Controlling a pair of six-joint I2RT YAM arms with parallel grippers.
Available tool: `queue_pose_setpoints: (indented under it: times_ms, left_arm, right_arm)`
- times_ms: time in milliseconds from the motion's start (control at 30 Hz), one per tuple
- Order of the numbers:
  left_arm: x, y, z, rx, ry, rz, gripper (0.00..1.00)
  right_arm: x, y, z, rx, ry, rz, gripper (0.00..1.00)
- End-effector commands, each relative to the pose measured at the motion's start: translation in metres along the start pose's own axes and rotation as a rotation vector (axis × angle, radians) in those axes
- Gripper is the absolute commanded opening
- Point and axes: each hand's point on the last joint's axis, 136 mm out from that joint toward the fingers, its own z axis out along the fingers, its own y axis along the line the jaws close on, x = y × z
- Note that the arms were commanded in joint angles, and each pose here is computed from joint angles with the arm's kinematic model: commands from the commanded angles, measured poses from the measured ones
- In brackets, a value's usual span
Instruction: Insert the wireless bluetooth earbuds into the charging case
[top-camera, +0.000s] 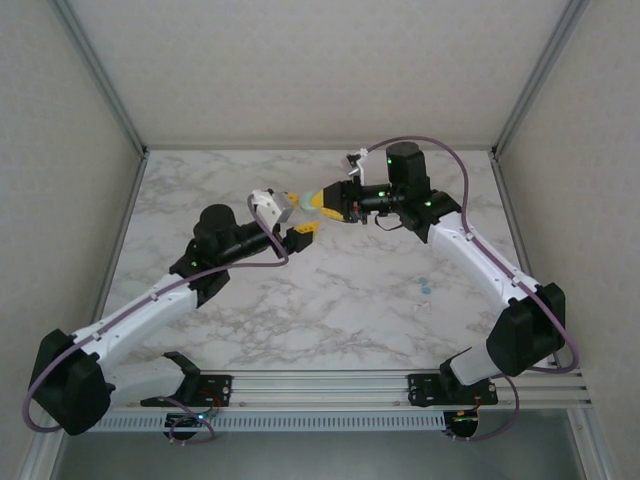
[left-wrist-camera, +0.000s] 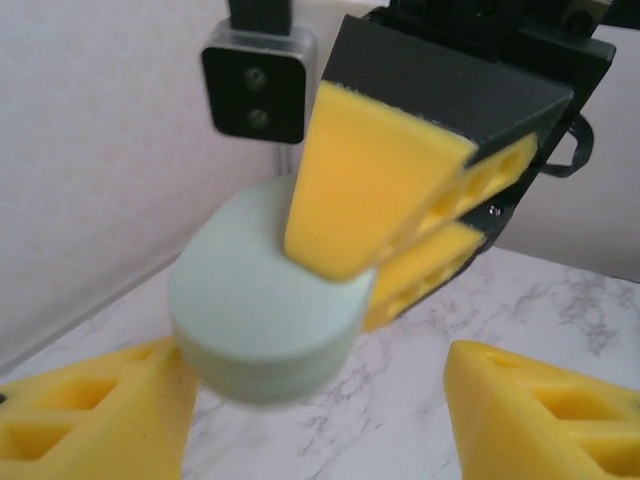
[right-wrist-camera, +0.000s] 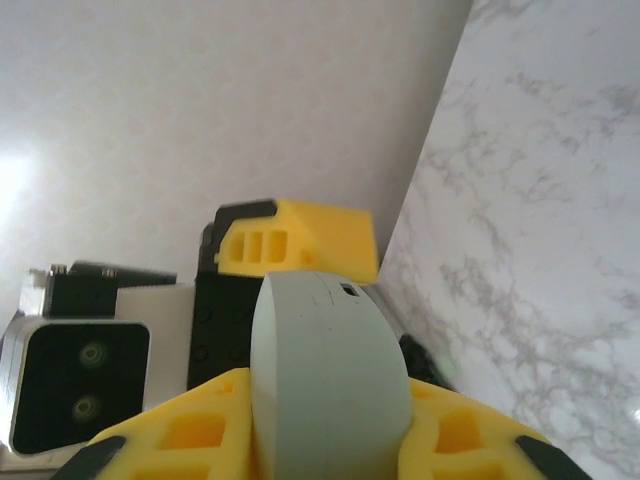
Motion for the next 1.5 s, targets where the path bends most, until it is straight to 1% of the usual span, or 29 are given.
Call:
queue_pose_setpoints:
  times_ms: [0, 100, 200, 300, 367, 433, 600, 700, 867, 933, 1000, 1167, 1333, 1467]
  left_arm:
    - [0.009, 0.003, -0.019, -0.069, 0.010, -0.003, 0.66]
    - [0.012, 0.013, -0.039, -0.178, 0.001, -0.012, 0.67]
    - [0.006, 0.024, -0.064, -0.292, -0.026, -0.017, 0.68]
    - [0.000, 0.034, -0.087, -0.392, -0.048, -0.034, 0.72]
    - [-0.004, 0.036, -0.097, -0.429, -0.046, -0.045, 0.74]
    - [-0.006, 0.037, -0.104, -0.443, -0.039, -0.054, 0.76]
    - [-0.006, 0.038, -0.108, -0.460, -0.006, -0.094, 0.81]
    - [-0.007, 0.039, -0.107, -0.462, 0.011, -0.107, 0.81]
    - [-0.012, 0.041, -0.105, -0.467, 0.012, -0.124, 0.82]
    - [-0.012, 0.042, -0.103, -0.468, 0.018, -0.129, 0.82]
    - [-0.013, 0.043, -0.101, -0.465, 0.024, -0.136, 0.82]
    - [-0.011, 0.045, -0.098, -0.470, 0.033, -0.156, 0.82]
    - [-0.013, 0.046, -0.097, -0.476, 0.028, -0.162, 0.82]
    - [-0.012, 0.048, -0.096, -0.481, 0.035, -0.173, 0.83]
  right_arm:
    - [-0.034, -0.056, 0.001, 0.172, -0.150, 0.010, 0.18]
    - [-0.041, -0.113, 0.019, 0.292, -0.140, 0.074, 0.18]
    - [-0.043, -0.161, 0.046, 0.322, -0.106, 0.152, 0.17]
    - [-0.044, -0.205, 0.074, 0.363, -0.080, 0.229, 0.15]
    - [-0.045, -0.219, 0.089, 0.366, -0.061, 0.243, 0.16]
    - [-0.045, -0.235, 0.099, 0.399, -0.054, 0.256, 0.16]
    - [-0.045, -0.263, 0.118, 0.410, -0.043, 0.301, 0.17]
    - [-0.042, -0.278, 0.121, 0.436, -0.038, 0.327, 0.18]
    - [-0.034, -0.290, 0.116, 0.496, -0.023, 0.335, 0.21]
    - [-0.029, -0.297, 0.111, 0.543, -0.013, 0.346, 0.25]
    - [-0.023, -0.301, 0.106, 0.575, 0.001, 0.350, 0.26]
    - [-0.013, -0.304, 0.093, 0.646, 0.023, 0.346, 0.40]
    - [-0.014, -0.301, 0.072, 0.726, 0.016, 0.311, 0.49]
    - [-0.021, -0.292, 0.045, 0.803, 0.001, 0.244, 0.54]
